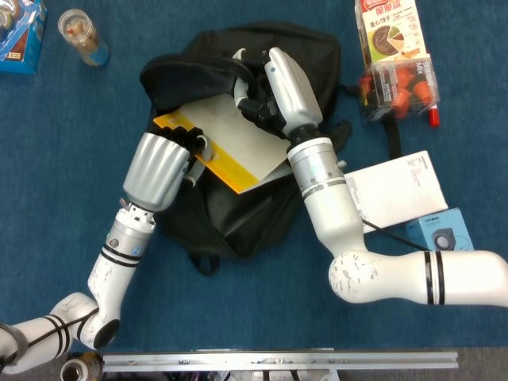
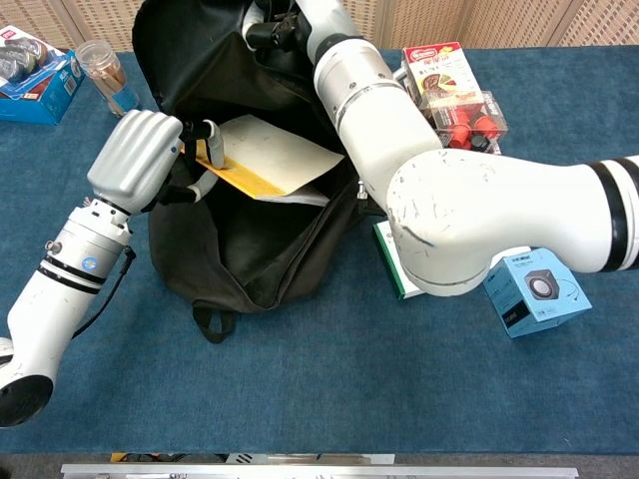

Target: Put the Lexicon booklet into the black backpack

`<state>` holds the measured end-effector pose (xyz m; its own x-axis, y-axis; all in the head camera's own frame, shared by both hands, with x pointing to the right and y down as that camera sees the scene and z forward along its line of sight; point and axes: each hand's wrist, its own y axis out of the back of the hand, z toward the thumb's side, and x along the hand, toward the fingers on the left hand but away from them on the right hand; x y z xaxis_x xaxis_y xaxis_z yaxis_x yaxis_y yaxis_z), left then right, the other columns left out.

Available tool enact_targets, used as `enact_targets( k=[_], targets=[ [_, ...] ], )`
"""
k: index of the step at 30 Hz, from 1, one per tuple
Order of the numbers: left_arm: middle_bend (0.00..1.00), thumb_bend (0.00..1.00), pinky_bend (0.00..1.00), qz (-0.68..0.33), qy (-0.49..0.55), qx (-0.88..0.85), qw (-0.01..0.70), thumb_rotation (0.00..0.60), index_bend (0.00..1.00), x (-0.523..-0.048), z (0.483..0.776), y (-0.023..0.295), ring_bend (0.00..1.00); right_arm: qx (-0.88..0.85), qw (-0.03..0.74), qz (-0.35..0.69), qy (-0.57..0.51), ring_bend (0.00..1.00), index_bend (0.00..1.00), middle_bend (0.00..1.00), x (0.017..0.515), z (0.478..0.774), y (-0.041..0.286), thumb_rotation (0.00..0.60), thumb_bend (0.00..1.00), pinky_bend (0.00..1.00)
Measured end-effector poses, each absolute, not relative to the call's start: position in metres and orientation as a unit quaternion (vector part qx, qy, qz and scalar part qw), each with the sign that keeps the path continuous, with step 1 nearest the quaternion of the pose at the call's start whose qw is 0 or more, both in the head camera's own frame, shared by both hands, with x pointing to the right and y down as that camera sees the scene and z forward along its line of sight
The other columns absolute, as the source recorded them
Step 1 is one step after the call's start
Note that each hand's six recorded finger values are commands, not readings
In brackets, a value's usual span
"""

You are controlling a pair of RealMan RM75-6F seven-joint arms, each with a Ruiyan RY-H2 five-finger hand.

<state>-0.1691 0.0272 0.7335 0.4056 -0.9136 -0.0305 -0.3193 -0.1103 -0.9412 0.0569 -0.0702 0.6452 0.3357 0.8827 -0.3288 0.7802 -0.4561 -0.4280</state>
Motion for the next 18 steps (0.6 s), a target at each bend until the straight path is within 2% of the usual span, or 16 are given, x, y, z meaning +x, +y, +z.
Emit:
enact_targets(
  k=[4,7,11,14,18],
  targets=[
    [0.53,0.25,0.71,-0.318,0.45,-0.674,0.492,0.6,0.48,-0.172,0.737,0.028,0.5,-0.813,0.095,0.264,-0.51,0.64,0.73,0.62,0.056,0.646,-0.069,0.6,0.73,0.87],
    [0.42,0.19,0.68,-0.334,0.447,-0.671,0.488,0.6,0.37,-0.175,0.741,0.029,0.41,-0.813,0.096,0.264,-0.51,0.64,0.73,0.62,0.056,0.646,-0.07,0.6,0.73,0.87],
    [0.21,0.14,0.51,-0.348,0.446,-0.67,0.48,0.6,0.17,-0.178,0.742,0.032,0.22,-0.811,0.096,0.265,-0.512,0.64,0.73,0.62,0.059,0.646,-0.072,0.6,0.73,0.87],
    [0.12,0.13,0.42,-0.356,0.447,-0.671,0.472,0.6,0.05,-0.181,0.742,0.035,0.14,-0.811,0.095,0.266,-0.512,0.64,0.73,0.62,0.06,0.646,-0.072,0.6,0.73,0.87],
    [0.04,0.13,0.35,-0.363,0.454,-0.673,0.458,0.6,0.0,-0.185,0.738,0.04,0.07,-0.812,0.096,0.266,-0.51,0.64,0.73,0.62,0.061,0.646,-0.073,0.6,0.73,0.87]
  ],
)
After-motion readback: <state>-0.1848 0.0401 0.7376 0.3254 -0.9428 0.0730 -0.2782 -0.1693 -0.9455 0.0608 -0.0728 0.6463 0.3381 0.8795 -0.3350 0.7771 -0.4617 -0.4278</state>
